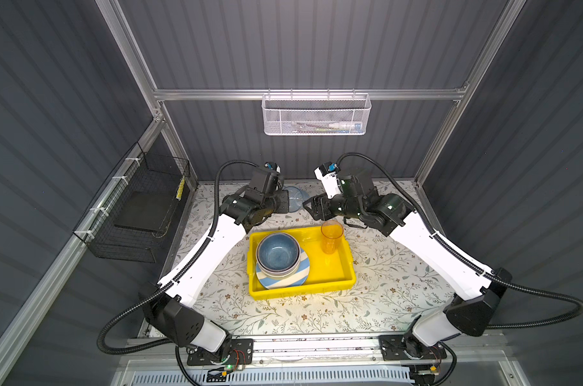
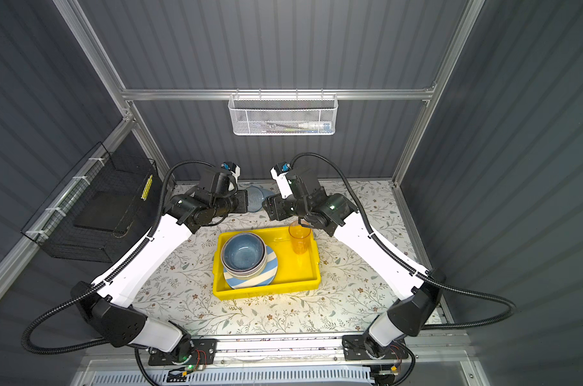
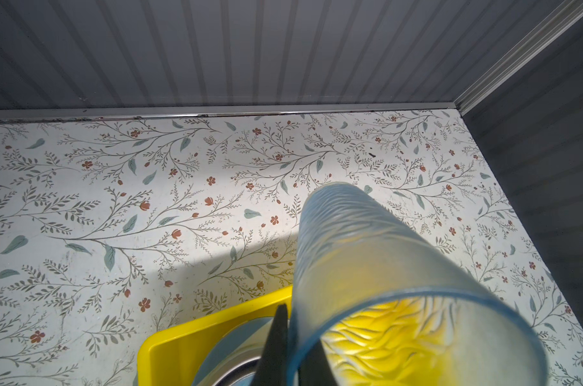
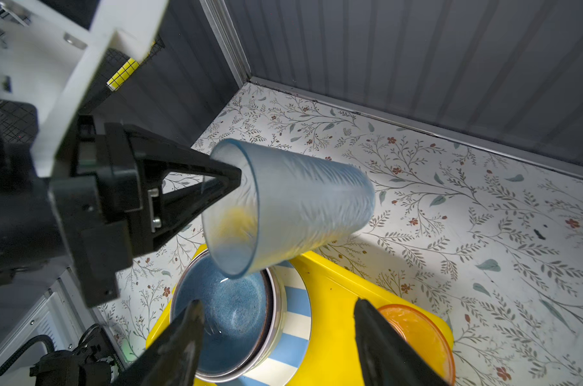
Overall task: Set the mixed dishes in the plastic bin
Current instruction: 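Carry the pale blue cup with the left gripper while the right gripper reaches it, then close the right gripper on the pale blue cup while the left gripper releases it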
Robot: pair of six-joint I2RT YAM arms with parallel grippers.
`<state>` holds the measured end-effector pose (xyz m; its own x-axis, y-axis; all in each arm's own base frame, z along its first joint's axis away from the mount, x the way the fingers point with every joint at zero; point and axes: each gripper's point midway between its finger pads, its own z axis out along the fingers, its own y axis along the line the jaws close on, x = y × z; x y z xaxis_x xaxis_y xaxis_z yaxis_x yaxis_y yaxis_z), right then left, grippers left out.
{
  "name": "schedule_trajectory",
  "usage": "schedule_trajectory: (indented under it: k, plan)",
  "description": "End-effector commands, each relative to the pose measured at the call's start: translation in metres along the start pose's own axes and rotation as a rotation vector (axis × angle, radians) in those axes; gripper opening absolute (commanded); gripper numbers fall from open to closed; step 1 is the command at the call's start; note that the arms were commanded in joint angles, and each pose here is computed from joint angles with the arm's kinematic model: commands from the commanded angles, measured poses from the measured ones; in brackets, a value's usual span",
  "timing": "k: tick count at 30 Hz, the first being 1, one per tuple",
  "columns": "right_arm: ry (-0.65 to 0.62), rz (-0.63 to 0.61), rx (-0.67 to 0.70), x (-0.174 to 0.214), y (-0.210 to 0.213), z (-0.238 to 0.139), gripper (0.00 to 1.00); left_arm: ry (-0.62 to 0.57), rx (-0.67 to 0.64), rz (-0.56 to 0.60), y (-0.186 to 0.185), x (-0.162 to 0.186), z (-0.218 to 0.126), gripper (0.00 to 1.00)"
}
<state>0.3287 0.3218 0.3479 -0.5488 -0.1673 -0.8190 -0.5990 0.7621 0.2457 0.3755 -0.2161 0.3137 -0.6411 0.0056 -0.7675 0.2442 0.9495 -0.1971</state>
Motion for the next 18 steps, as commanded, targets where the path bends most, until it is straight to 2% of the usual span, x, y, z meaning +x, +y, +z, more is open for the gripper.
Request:
schedule_trajectory:
  k: [1, 18]
  plan:
    - [0.001, -0.022, -0.011, -0.005, 0.008, 0.0, 0.7, -0.035, -0.022, -0.014, -0.005, -0.01, 0.002, 0.0]
    - [0.074, -0.046, 0.218, 0.001, -0.025, 0.043, 0.5, -0.047, -0.004, 0.021, -0.02, -0.01, -0.002, 0.0]
